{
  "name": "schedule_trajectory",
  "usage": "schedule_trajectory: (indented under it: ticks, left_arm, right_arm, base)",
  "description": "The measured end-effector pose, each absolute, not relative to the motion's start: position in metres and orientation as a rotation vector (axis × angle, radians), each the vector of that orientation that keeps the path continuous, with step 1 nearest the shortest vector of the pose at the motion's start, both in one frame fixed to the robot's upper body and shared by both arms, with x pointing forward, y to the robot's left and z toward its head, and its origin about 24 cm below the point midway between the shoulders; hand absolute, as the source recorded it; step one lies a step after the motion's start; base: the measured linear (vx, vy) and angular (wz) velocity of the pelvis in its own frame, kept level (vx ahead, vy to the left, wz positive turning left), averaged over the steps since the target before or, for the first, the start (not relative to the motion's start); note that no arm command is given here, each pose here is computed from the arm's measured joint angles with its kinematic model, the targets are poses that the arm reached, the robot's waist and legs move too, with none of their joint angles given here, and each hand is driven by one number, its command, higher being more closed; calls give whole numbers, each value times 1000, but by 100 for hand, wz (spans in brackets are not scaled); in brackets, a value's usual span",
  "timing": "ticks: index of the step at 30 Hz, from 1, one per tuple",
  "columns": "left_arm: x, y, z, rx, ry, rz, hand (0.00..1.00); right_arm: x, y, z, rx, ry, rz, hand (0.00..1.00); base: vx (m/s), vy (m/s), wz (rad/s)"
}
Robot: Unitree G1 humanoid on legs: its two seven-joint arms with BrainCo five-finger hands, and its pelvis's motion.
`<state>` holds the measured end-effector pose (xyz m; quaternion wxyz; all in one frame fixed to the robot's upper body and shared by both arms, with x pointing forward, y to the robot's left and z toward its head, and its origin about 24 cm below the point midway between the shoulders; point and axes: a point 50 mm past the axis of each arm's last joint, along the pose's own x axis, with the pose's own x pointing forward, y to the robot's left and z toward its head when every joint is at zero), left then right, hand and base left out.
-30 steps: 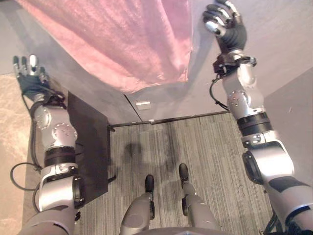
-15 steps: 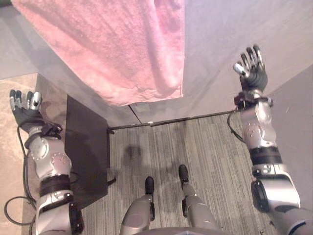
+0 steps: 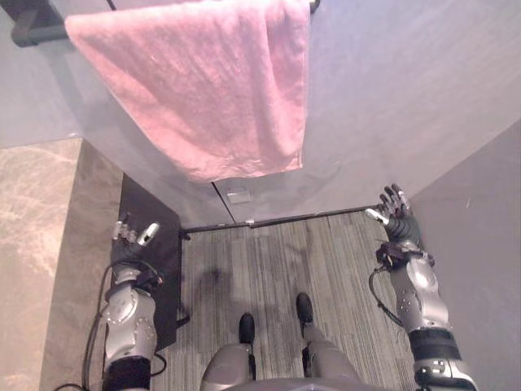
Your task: Organize washtable
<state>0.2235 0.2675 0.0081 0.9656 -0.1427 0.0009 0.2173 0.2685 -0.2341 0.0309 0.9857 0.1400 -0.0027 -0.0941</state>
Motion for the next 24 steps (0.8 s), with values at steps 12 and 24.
schedule_trajectory:
  ticks: [12,24]
  left_arm:
    - [121,216,-140,-269,814,425,0]
    - [29,211,-171,-388,1162,660,0]
  right_arm:
    - [153,-223,-120,247,717,-305,0]
    - [22,-237,-169,382,1194,-726,0]
  base:
    - [-6,0,2]
    - [3,10,-4]
